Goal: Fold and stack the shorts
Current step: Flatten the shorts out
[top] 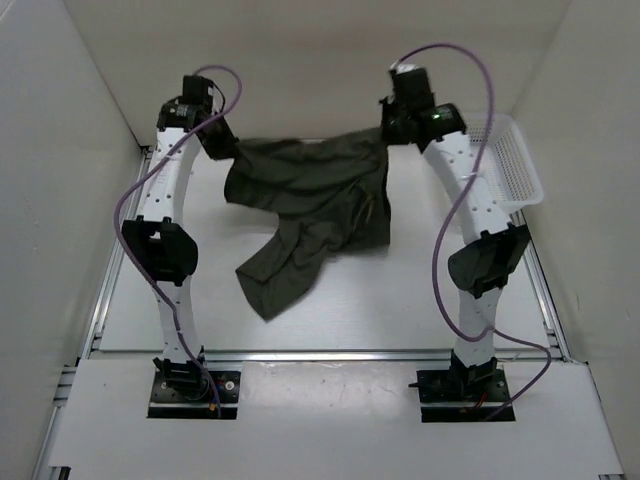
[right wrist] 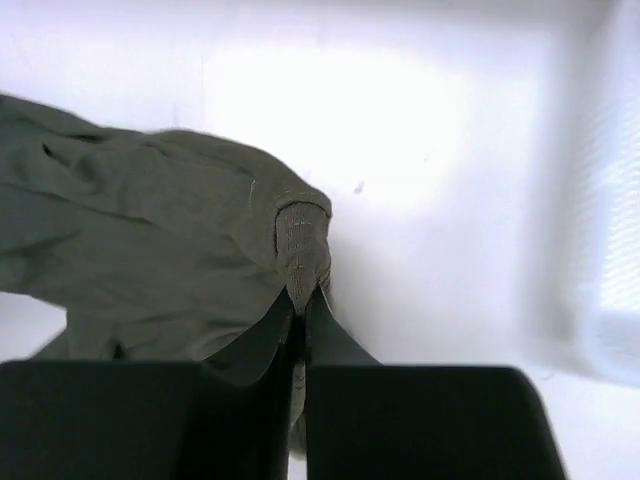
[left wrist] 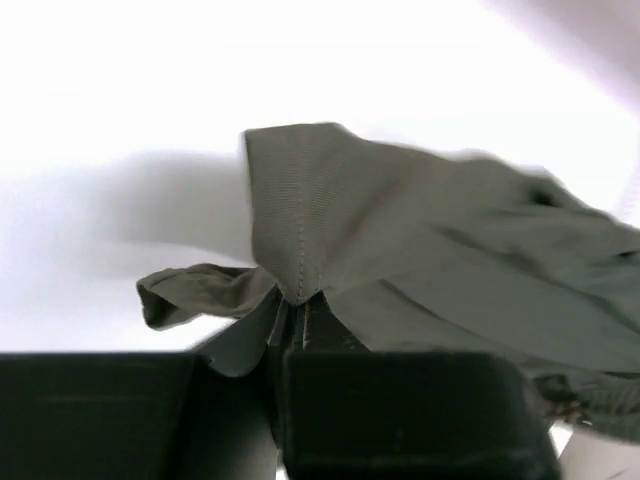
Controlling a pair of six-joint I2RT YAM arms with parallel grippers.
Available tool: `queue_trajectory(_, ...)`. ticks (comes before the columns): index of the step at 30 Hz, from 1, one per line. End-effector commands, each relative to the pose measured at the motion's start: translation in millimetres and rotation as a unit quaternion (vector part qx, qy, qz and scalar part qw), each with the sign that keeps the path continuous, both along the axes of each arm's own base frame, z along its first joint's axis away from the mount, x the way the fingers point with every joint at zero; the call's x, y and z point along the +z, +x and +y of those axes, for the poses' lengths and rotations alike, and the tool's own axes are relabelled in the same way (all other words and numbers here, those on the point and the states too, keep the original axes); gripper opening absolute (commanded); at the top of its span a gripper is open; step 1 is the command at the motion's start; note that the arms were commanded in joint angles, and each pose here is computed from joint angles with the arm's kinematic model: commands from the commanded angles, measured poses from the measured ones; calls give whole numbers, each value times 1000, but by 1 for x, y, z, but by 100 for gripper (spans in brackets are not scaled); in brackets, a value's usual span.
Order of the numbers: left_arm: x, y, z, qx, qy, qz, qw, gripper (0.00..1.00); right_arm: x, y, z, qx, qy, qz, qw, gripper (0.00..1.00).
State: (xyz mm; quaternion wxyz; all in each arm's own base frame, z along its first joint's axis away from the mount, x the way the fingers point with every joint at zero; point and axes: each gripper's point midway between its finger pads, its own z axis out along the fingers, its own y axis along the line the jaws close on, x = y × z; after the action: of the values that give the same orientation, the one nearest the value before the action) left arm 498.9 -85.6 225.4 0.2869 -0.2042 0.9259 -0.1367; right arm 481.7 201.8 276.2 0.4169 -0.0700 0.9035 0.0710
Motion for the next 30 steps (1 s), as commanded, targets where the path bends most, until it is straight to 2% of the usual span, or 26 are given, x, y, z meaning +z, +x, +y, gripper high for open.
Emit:
queue_trajectory(1, 90, -12, 17, -10, -11, -87, 996, 10, 120, -13, -40, -25, 34, -127, 991, 0)
queue_trajectory(3, 132, -17, 17, -22, -36, -150, 988, 10, 162, -29, -59, -43, 47, -176, 982, 0)
queue_trajectory(5, 158, -33, 30, -13, -39, -186, 982, 10, 184, -40, -65, -46, 55, -211, 975, 0)
queue_trajectory(7, 174, -42, 36, -12, -33, -215, 976, 10, 182, -62, -76, -53, 53, -216, 974, 0)
queue_trajectory(8, 174, -50, 38, -8, -30, -214, 976, 10, 184, -66, -80, -59, 55, -228, 970, 0)
queue_trajectory(11, 159, -81, 43, -3, -11, -197, 980, 10, 135, -101, -87, -55, 43, -204, 976, 0)
queue_trajectory(12, 131, -104, 44, -6, -8, -164, 986, 13, 150, -125, -89, -52, 60, -244, 967, 0)
queue_trajectory(13, 113, -115, 41, -7, -4, -146, 989, 25, 86, -132, -89, -59, 45, -191, 979, 0)
queue_trajectory(14, 96, -124, 37, -9, -8, -134, 991, 83, 66, -143, -90, -64, 48, -179, 981, 9)
queue_trajectory(15, 38, -145, 36, 2, -17, -62, 998, 100, 59, -165, -90, -56, 61, -183, 980, 20)
queue_trajectory(16, 27, -162, 32, 2, -29, -53, 998, 100, 4, -178, -93, -63, 43, -132, 988, 35)
queue_trajectory(17, 9, -172, 30, -2, -35, -32, 999, 100, -16, -189, -98, -75, 38, -113, 990, 50)
queue_trajectory(18, -9, -181, 29, 3, -38, -8, 999, 100, -34, -207, -106, -88, 32, -87, 992, 70)
queue_trajectory(19, -33, -190, 29, 11, -43, 25, 999, 100, -48, -216, -106, -99, 42, -64, 992, 79)
queue_trajectory(21, -46, -195, 35, 22, -34, 41, 998, 100, -73, -232, -113, -113, 30, -20, 993, 83)
queue_trajectory(23, -44, -191, 37, 25, -31, 39, 998, 89, -77, -236, -112, -133, 47, -6, 990, 83)
queue_trajectory(25, -35, -183, 37, 24, -31, 29, 999, 67, -78, -235, -108, -136, 56, 5, 989, 74)
queue_trajectory(26, -39, -179, 37, 25, -31, 35, 999, 42, -78, -233, -103, -142, 70, 14, 987, 67)
queue_trajectory(27, -42, -181, 33, 20, -30, 44, 998, 30, -77, -232, -98, -143, 82, 20, 986, 41)
queue_trajectory(29, -50, -180, 29, 20, -33, 63, 997, 13, -88, -230, -85, -137, 93, 53, 985, 28)
queue_trajectory(30, -58, -183, 26, 16, -32, 76, 996, 10, -88, -229, -77, -131, 104, 66, 984, 19)
